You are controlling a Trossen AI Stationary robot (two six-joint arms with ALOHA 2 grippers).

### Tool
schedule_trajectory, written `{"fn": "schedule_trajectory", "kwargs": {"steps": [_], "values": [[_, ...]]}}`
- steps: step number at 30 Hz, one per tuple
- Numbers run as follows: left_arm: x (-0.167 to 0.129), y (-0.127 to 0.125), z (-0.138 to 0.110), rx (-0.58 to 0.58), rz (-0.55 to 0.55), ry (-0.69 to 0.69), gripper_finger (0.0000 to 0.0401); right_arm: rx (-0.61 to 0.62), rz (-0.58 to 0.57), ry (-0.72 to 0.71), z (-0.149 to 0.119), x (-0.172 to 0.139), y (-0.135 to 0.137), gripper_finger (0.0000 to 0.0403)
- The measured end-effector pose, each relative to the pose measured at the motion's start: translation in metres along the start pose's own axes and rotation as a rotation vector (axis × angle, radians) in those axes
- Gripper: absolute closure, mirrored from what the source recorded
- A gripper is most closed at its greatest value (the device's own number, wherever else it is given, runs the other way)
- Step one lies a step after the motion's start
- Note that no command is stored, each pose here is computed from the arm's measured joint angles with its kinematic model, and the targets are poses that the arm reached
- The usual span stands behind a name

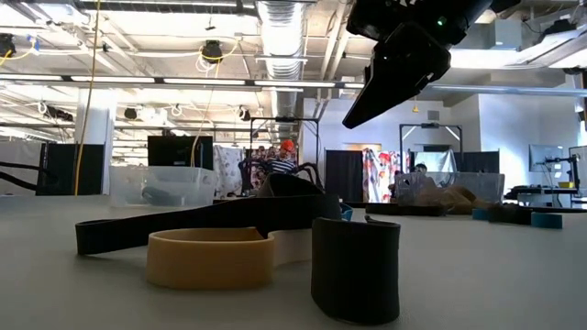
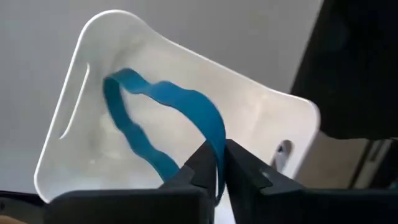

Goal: Sort rubber bands into baskets
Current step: Put the blue rubber band into the white bin

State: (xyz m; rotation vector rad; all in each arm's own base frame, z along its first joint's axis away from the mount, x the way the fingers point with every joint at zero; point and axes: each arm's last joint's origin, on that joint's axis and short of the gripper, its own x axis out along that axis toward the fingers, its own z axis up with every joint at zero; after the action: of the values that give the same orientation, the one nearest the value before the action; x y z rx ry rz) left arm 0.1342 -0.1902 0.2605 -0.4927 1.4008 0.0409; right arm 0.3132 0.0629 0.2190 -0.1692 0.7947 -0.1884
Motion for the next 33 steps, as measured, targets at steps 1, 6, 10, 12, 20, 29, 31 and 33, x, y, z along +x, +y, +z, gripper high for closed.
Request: {"fn": "schedule_trajectory", "kwargs": {"steps": [1,6,10,12,20,29,31,33], "values": [[0.003,-0.001,0.000,0.002,0.015,0.006,0.0370,0.000,0.000,0.000,0.000,0.000,0.000,0.0186],[0.012,0.000,0.001,-0.004,0.079,0.023,0.0308,0.000,0.000,0.000,0.000,0.000,0.000,0.0186],[0.012,0.001,0.005,-0.027,0.077,0.020,0.0252,0.001,0.000,0.000,0.000,0.000,0.000,0.0186],[0.012,0.002,0.007,-0.029,0.076,0.018,0.0229,0.001,0.000,-0.001,0.000,0.000,0.000,0.0186],[0.011,0.011,0.036,0.128,0.148,-0.158,0.0194,0.007,-0.006,0.001,0.000,0.001,-0.003,0.0186],[0.011,0.022,0.097,0.381,0.238,-0.408,0.0194,-0.019,-0.014,0.041,-0.005,0.018,0.000,0.0186],[0.017,0.026,0.112,0.424,0.267,-0.419,0.0194,-0.022,-0.018,0.055,-0.007,0.023,0.001,0.0186],[0.027,0.030,0.127,0.460,0.294,-0.404,0.0196,-0.022,-0.022,0.064,-0.009,0.026,0.000,0.0186]]}}
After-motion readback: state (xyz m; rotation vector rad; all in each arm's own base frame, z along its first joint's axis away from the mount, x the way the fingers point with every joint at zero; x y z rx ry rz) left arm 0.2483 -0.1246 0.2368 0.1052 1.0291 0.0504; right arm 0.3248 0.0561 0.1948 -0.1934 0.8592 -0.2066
